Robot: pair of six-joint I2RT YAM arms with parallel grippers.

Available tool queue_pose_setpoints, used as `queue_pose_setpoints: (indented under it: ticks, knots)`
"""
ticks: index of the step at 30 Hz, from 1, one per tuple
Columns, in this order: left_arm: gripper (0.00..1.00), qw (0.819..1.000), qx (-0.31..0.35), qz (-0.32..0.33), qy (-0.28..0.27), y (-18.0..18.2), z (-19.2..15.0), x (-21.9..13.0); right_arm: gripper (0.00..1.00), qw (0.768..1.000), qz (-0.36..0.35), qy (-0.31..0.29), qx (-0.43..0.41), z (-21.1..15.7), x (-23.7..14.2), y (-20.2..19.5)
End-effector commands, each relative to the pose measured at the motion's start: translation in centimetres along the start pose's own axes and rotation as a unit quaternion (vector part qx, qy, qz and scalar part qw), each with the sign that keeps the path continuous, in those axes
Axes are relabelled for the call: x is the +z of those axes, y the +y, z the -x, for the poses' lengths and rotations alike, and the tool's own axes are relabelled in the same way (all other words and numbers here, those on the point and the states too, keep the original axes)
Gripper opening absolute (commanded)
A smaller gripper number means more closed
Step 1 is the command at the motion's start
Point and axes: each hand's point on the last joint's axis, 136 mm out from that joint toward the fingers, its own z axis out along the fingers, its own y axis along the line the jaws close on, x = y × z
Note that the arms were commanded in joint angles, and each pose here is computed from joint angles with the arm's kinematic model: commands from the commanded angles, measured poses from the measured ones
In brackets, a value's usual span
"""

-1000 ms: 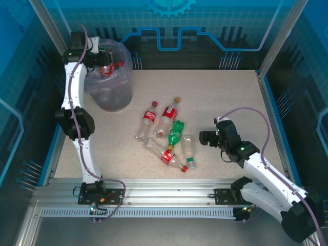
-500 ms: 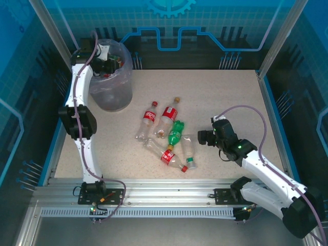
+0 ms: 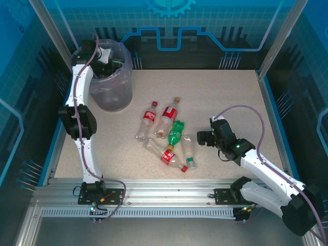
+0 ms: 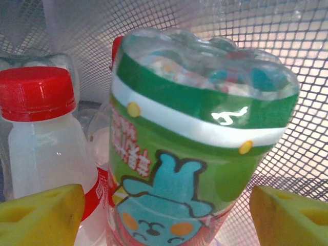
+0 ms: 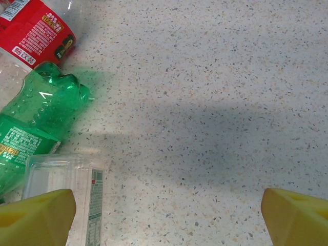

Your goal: Put the plastic bottles in the bin

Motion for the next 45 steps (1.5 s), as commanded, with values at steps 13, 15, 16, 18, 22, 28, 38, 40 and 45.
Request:
queue_pose_setpoints:
  ticks: [13, 15, 16, 18, 22, 28, 38, 40, 45]
  knots:
    - [0.92, 0.996, 0.013, 0.044, -0.077, -2.0, 3.2, -8.8, 0.94, 1.000, 0.010, -0.008, -0.002, 1.0, 0.4, 1.0]
    - [0.93, 0.995, 0.011, 0.052, -0.086, -2.1, 3.4, -9.7, 0.94, 1.000, 0.010, -0.006, -0.003, 0.9, 0.5, 1.1]
    - [0.93, 0.994, 0.010, 0.054, -0.092, -2.2, 3.6, -10.1, 0.94, 1.000, 0.011, -0.007, -0.002, 0.9, 0.4, 1.1]
    - [0.94, 0.993, 0.010, 0.059, -0.104, -2.4, 3.8, -11.2, 0.94, 1.000, 0.013, -0.006, -0.002, 0.9, 0.5, 1.1]
    - [0.95, 0.990, 0.000, 0.055, -0.130, -3.5, 4.0, -13.3, 0.93, 1.000, 0.024, 0.005, 0.003, 0.4, 0.5, 1.6]
    - [0.96, 0.983, 0.007, -0.006, -0.185, -9.5, 2.1, -15.9, 0.90, 0.998, 0.033, 0.062, -0.007, -2.3, -0.4, 2.5]
    - [0.92, 0.976, -0.019, -0.141, -0.166, -19.1, -5.5, -12.6, 0.73, 0.985, 0.078, 0.155, -0.021, -7.5, -1.5, 6.4]
    - [0.91, 0.976, -0.029, -0.149, -0.153, -20.0, -7.2, -11.8, 0.69, 0.982, 0.085, 0.167, -0.027, -8.4, -1.5, 7.2]
    - [0.89, 0.976, -0.072, -0.173, -0.111, -21.4, -12.2, -9.0, 0.65, 0.975, 0.103, 0.196, -0.024, -10.3, -0.2, 8.6]
